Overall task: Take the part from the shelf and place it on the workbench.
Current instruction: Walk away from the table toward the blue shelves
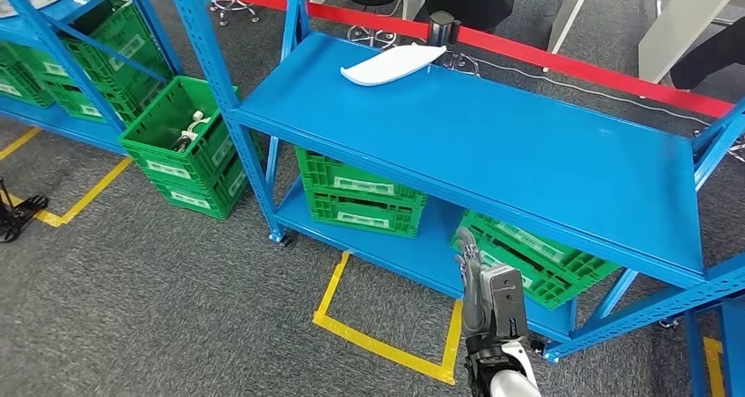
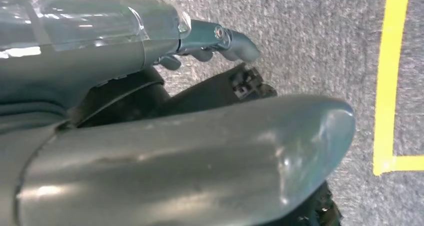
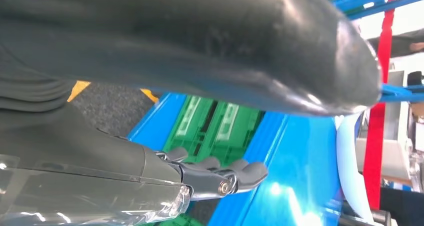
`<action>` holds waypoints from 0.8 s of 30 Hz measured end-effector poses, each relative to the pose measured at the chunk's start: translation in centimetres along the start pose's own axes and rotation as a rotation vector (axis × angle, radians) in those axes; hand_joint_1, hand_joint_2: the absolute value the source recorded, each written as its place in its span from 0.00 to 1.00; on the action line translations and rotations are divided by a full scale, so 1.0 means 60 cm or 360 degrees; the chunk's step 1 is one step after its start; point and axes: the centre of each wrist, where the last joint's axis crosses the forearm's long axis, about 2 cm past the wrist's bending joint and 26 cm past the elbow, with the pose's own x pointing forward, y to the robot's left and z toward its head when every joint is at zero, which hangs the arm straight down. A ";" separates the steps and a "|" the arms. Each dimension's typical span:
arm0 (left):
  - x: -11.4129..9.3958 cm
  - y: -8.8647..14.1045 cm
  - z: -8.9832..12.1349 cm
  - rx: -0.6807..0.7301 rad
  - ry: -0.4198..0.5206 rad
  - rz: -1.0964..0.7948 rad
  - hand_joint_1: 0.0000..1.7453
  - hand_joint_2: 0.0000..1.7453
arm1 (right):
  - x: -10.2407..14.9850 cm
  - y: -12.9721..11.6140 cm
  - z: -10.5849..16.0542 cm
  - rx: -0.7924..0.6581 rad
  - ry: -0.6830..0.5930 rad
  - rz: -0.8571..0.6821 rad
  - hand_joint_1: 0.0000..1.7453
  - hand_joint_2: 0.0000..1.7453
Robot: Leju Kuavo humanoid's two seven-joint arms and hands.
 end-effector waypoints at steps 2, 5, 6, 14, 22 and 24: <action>-0.001 -0.001 0.001 -0.0002 0.0001 0.0001 0.00 0.00 | -0.001 0.001 0.000 -0.0001 -0.0001 -0.0005 0.00 0.25; 0.000 -0.003 0.001 -0.0004 0.0000 0.0002 0.00 0.00 | -0.001 0.002 0.001 -0.0011 -0.0034 0.0024 0.00 0.75; 0.000 -0.003 0.001 -0.0004 0.0000 0.0002 0.00 0.00 | 0.000 0.002 0.001 -0.0014 -0.0052 0.0043 0.00 0.50; -0.002 -0.001 0.001 0.0009 -0.0002 -0.0002 0.00 0.00 | -0.003 0.005 0.003 -0.0025 -0.0083 0.0046 0.00 0.00; 0.001 -0.004 0.000 -0.0003 -0.0011 -0.0003 0.00 0.00 | -0.009 0.004 0.008 -0.0039 -0.0062 0.0034 0.00 0.00; 0.001 -0.004 0.000 -0.0005 -0.0008 -0.0006 0.00 0.00 | -0.011 0.003 0.008 -0.0043 -0.0055 0.0030 0.00 0.00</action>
